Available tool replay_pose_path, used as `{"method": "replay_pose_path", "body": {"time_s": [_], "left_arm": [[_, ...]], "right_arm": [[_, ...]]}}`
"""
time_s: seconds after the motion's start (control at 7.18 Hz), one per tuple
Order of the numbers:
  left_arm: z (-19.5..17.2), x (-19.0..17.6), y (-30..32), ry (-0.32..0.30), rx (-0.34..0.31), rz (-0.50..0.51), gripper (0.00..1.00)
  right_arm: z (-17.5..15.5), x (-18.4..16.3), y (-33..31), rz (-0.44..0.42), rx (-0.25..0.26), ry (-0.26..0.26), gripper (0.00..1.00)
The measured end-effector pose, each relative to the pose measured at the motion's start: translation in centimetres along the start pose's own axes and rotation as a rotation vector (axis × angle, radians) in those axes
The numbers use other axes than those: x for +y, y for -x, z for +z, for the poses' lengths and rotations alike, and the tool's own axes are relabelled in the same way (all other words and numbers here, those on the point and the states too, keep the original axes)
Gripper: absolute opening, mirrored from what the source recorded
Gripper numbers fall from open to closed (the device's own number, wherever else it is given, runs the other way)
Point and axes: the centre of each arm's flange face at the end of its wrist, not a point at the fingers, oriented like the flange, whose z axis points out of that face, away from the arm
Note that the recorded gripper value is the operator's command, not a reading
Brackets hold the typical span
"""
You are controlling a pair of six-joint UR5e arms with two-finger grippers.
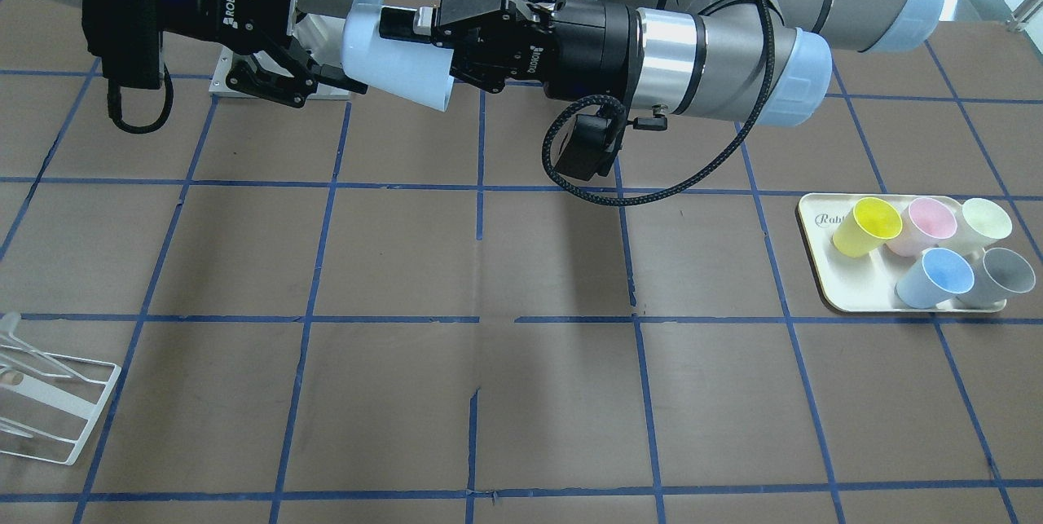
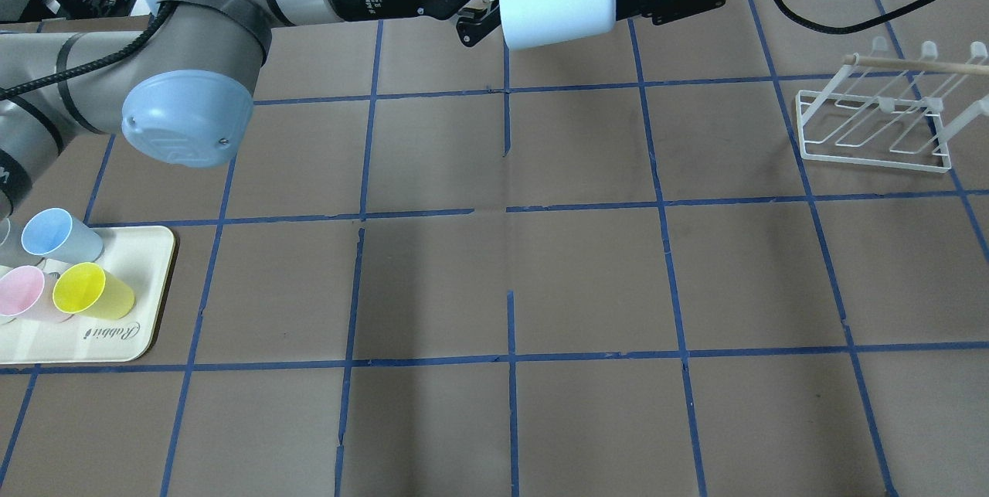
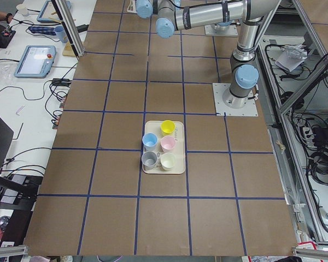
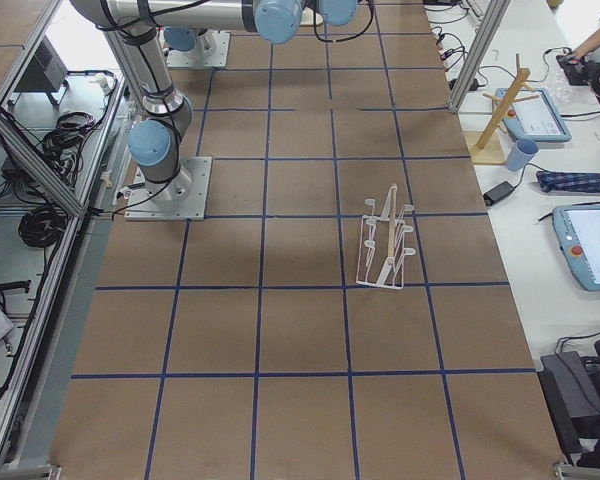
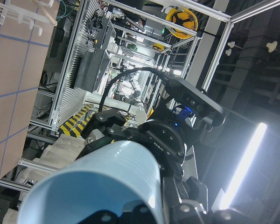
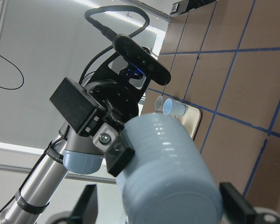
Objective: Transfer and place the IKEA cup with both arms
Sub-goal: 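Open the right gripper and pull it back while the left gripper holds the cup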
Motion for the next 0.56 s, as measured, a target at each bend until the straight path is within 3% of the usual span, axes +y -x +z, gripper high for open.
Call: {"method": "replay_pose_path", "body": {"time_s": [0.14, 0.42, 0.56], "left_arm": [[0.01, 0.09, -0.17, 0.001, -0.001, -0.002, 0.11], [-0.14, 0.20, -0.31, 0.000, -0.005, -0.003, 0.10], [-0.59, -0.01, -0.36, -0.008, -0.005, -0.007, 0.07]], "right_arm": [[-0.12, 0.19, 0.24, -0.008, 0.022, 0.017, 1.00], [-0.28, 0.39, 0.33, -0.014, 0.055, 0.045, 1.00], [-0.55, 0.56, 0.32, -0.022, 0.102, 0.083, 1.00]]}}
